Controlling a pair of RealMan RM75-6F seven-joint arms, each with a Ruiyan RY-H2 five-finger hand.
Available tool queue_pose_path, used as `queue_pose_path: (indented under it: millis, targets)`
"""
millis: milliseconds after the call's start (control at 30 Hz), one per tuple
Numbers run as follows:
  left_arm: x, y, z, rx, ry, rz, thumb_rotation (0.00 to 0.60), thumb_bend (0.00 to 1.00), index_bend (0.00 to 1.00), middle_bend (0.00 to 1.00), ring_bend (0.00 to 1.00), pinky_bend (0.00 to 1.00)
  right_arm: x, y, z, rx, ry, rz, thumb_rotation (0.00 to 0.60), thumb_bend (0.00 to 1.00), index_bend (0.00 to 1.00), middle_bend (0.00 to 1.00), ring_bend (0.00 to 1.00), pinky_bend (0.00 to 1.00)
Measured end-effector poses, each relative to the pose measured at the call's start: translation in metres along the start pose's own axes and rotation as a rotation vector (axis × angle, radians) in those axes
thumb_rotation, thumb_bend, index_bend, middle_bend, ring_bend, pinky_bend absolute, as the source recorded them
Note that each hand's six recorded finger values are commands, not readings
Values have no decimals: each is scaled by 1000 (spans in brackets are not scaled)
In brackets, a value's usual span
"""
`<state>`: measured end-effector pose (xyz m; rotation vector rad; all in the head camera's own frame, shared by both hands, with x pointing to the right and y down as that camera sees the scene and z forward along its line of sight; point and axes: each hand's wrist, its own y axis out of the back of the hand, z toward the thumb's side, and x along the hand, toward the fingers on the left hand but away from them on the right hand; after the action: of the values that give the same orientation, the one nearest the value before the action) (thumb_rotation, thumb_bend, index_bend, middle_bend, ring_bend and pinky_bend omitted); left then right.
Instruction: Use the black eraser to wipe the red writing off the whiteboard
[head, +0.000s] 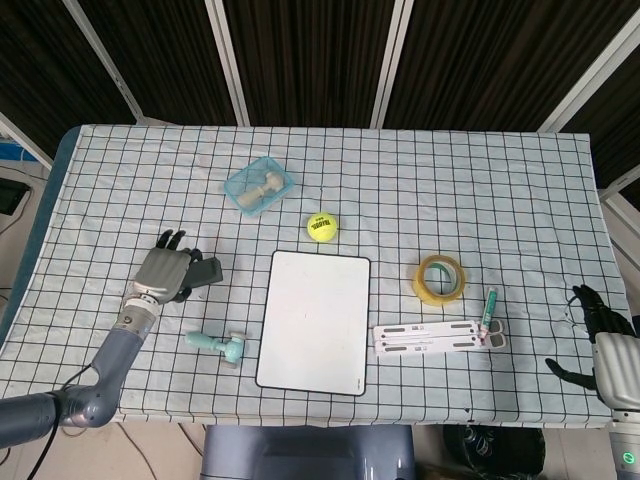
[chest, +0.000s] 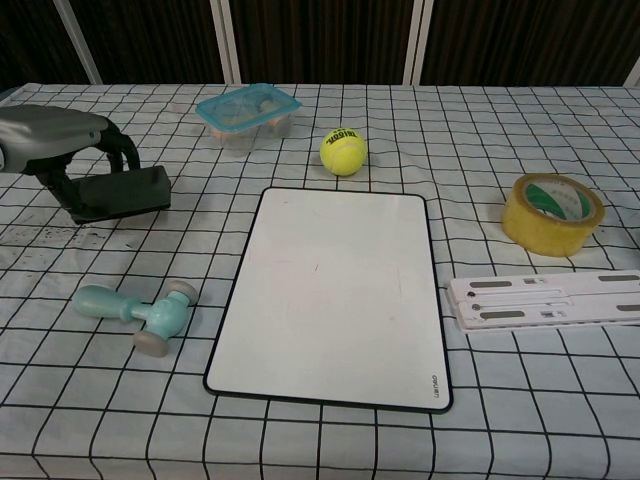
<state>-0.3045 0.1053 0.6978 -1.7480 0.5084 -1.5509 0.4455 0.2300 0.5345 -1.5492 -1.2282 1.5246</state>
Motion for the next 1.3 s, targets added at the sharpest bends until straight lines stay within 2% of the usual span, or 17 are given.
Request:
queue_pose_path:
  millis: [200, 333, 500, 700, 800, 1000, 1200, 1300]
  targets:
    - [2, -10, 1, 67, 17, -18, 600, 351, 291, 380, 0, 10, 0, 1, 0, -2, -1, 0, 600, 86, 59, 89, 194, 214]
    - [4, -15, 2, 99, 40, -28, 600, 218, 181, 325, 0, 10, 0, 1, -1, -4, -3, -1, 600, 87, 60, 89, 194, 214]
    - [3, -18, 1, 122, 49, -36, 600, 127, 70, 227, 0, 10, 0, 1, 0, -5, 0, 0, 600, 86, 60, 89, 194, 214]
    - [-2, -15, 1, 145, 50, -58, 600, 117, 31, 202, 0, 10, 0, 1, 0, -5, -1, 0, 600, 86, 60, 90, 194, 214]
    - [-8, -7, 6, 141, 35, -54, 600, 117, 26, 198, 0, 10, -1, 1, 0, -5, 0, 0, 600, 86, 60, 90, 194, 214]
    - [-30, 27, 9, 122, 24, 18, 600, 115, 0, 149, 0, 6, -1, 2, 0, -6, 0, -3, 600, 86, 60, 89, 194, 214]
    - [-68, 62, -6, 102, 36, 86, 600, 79, 0, 86, 0, 0, -1, 2, 1, 0, 4, -7, 600, 86, 59, 89, 194, 214]
    - [-85, 72, -16, 108, 41, 119, 600, 56, 0, 62, 0, 0, 0, 1, 1, 3, 5, -7, 600, 85, 60, 89, 194, 214]
